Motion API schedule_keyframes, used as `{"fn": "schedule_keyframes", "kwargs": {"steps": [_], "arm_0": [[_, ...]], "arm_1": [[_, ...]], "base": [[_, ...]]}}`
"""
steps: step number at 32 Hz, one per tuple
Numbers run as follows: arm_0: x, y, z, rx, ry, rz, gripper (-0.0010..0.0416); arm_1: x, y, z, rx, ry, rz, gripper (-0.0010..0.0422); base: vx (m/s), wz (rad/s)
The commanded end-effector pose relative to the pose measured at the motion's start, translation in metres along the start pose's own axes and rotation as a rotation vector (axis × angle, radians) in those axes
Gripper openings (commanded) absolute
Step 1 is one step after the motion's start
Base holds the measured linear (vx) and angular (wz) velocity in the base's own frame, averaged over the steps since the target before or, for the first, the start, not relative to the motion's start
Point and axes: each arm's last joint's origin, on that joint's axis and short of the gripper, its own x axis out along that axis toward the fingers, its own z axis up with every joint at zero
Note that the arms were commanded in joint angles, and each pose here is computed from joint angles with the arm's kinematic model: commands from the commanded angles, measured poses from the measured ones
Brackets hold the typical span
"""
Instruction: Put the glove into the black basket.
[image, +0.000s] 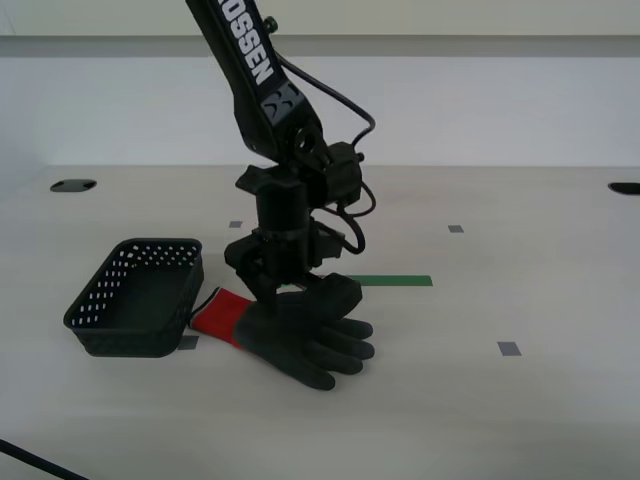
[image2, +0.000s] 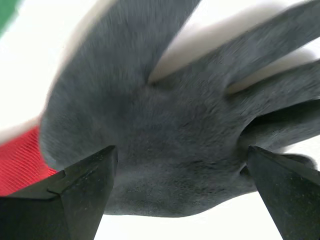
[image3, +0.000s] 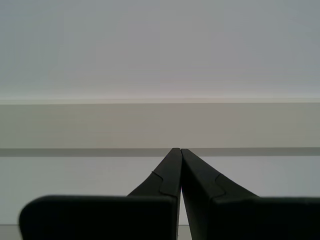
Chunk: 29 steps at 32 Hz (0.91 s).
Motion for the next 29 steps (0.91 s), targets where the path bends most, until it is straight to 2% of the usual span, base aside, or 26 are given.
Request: {"fn": "schedule_keyframes", "kwargs": {"steps": [1, 13, 15, 16, 18, 21, 22, 23, 29], "arm_0": [[0.0, 0.0, 0.001, 0.0, -0.004, 0.001, 0.0001], [0.0, 0.0, 0.001, 0.0, -0.003, 0.0, 0.0001], [0.0, 0.0, 0.001, 0.0, -0.002, 0.001, 0.0001], [0.0, 0.0, 0.001, 0.0, -0.003, 0.0, 0.0001], [0.0, 0.0, 0.001, 0.0, -0.003, 0.0, 0.0], [0.0, 0.0, 0.001, 0.0, -0.002, 0.0, 0.0001], [0.0, 0.0, 0.001, 0.0, -0.002, 0.001, 0.0001], [0.0, 0.0, 0.001, 0.0, -0.002, 0.0, 0.0001], [0.0, 0.0, 0.001, 0.0, -0.002, 0.0, 0.0]], "arm_1": [[0.011, -0.001, -0.002, -0.003, 0.022, -0.009, 0.0352], [0.037, -0.008, -0.006, -0.015, 0.047, -0.05, 0.0346], [0.038, -0.008, -0.006, -0.026, 0.049, -0.05, 0.0319], [0.039, -0.008, -0.006, -0.03, 0.052, -0.053, 0.029], [0.039, -0.008, -0.006, -0.03, 0.052, -0.057, 0.0216], [0.039, -0.008, -0.006, -0.029, 0.055, -0.07, 0.0078], [0.039, -0.008, -0.006, -0.028, 0.056, -0.074, 0.0053], [0.038, -0.009, -0.005, -0.018, 0.063, -0.091, 0.0001], [0.029, -0.01, 0.006, -0.013, 0.069, -0.098, -0.0002]], "base": [[0.0, 0.0], [0.0, 0.0], [0.0, 0.0], [0.0, 0.0], [0.0, 0.0], [0.0, 0.0], [0.0, 0.0], [0.0, 0.0], [0.0, 0.0]]}}
